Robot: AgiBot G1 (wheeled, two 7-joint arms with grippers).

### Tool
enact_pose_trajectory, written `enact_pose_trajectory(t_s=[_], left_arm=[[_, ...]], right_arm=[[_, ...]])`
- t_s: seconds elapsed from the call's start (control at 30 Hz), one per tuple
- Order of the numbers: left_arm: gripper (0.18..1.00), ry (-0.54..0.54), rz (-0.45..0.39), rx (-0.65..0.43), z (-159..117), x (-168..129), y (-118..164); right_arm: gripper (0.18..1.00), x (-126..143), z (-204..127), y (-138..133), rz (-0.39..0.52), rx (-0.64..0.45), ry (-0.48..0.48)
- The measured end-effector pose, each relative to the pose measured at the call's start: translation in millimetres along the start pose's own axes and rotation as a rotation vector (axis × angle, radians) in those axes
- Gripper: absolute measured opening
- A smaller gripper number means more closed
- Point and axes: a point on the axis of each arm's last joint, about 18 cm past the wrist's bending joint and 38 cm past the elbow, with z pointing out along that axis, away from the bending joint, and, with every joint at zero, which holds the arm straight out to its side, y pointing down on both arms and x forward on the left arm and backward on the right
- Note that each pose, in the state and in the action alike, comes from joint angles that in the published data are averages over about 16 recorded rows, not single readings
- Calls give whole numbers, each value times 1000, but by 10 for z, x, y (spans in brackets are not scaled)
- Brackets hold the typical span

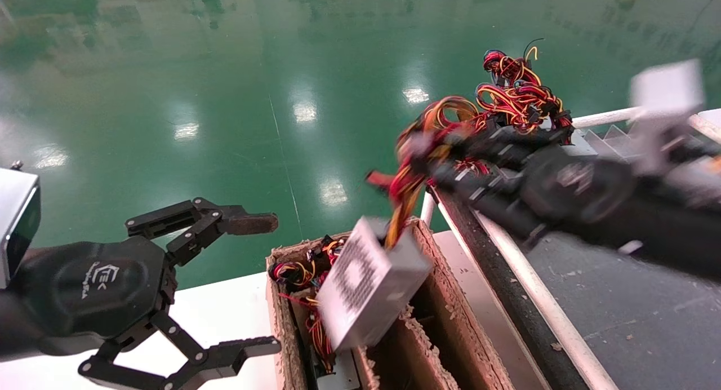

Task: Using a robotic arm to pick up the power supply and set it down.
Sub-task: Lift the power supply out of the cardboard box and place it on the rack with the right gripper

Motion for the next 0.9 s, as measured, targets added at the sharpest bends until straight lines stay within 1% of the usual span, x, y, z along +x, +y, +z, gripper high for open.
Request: enact_pose_trajectory(t_s=[0.2,0.37,0.63,0.9], left_arm=[[1001,0,0,0,0,0,0],[1001,0,0,0,0,0,0],[1001,0,0,0,0,0,0],[1001,0,0,0,0,0,0]], right_arm=[[357,291,-363,-201,-31,9,116],[357,512,-654,-269,-70,-22,213],[353,757,-1085,-251,-133,-111,340],[347,827,-1423,-153,-177,-204,407]])
